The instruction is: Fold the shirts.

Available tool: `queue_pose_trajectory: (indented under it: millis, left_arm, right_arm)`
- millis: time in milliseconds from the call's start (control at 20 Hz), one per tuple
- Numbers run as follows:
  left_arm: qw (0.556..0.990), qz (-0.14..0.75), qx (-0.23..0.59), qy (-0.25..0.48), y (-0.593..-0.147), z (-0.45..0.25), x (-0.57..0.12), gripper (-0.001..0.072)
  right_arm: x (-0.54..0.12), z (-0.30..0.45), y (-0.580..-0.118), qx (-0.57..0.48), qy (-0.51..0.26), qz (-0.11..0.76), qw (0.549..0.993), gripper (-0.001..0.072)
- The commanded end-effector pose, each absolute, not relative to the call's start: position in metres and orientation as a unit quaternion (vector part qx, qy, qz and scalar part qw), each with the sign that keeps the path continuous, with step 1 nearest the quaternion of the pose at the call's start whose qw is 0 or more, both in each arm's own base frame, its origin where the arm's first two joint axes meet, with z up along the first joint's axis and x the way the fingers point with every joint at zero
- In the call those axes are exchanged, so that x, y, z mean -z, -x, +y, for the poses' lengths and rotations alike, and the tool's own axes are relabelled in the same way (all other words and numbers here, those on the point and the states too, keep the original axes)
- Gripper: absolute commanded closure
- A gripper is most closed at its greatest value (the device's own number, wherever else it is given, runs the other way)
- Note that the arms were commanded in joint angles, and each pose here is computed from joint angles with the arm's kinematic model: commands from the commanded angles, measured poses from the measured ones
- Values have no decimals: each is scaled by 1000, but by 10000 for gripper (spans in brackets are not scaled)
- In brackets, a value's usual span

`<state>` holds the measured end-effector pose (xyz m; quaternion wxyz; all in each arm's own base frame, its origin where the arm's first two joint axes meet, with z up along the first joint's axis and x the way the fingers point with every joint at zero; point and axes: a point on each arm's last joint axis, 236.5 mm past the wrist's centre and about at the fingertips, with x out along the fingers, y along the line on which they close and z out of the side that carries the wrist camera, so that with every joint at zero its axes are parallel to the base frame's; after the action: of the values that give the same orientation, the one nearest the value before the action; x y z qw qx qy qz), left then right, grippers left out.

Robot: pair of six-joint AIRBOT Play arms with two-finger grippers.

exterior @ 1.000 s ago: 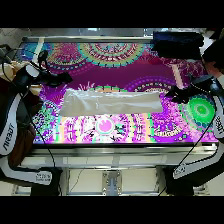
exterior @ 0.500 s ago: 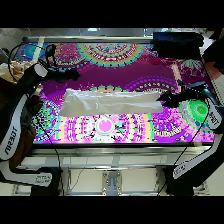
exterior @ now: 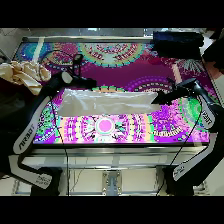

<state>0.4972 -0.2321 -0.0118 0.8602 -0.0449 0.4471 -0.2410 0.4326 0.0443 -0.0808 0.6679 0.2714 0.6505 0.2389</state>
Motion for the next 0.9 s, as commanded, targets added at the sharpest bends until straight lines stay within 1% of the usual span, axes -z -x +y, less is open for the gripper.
queue_pose_trajectory:
  millis: [0,100,200,300,400,450,550,650,750,850]
  left_arm:
    - [823,490,287,13,-459,-285,49,697]
    - [796,520,311,-3,-430,-310,67,698]
    - [767,544,339,3,-399,-342,78,698]
    - [744,558,366,18,-370,-376,84,697]
    - [733,562,384,3,-348,-397,91,698]
    - [737,554,388,1,-347,-404,90,698]
    - [754,528,390,12,-357,-410,72,698]
    - [779,493,386,29,-380,-396,28,698]
    - [813,447,371,41,-408,-359,-32,698]
    - [844,413,340,29,-427,-297,-87,698]
  right_arm:
    - [24,59,-421,-283,-256,653,654,699]
    - [-19,61,-413,-297,-241,650,657,699]
    - [-59,67,-404,-319,-209,640,668,699]
    - [-93,77,-407,-320,-185,612,699,699]
    - [-123,90,-406,-330,-153,587,724,699]
    - [-135,98,-406,-334,-141,577,732,700]
    - [-154,117,-406,-347,-122,564,739,700]
    - [-168,141,-411,-360,-108,543,751,700]
    - [-175,175,-413,-378,-96,525,757,701]
    - [-176,218,-411,-405,-80,508,756,700]
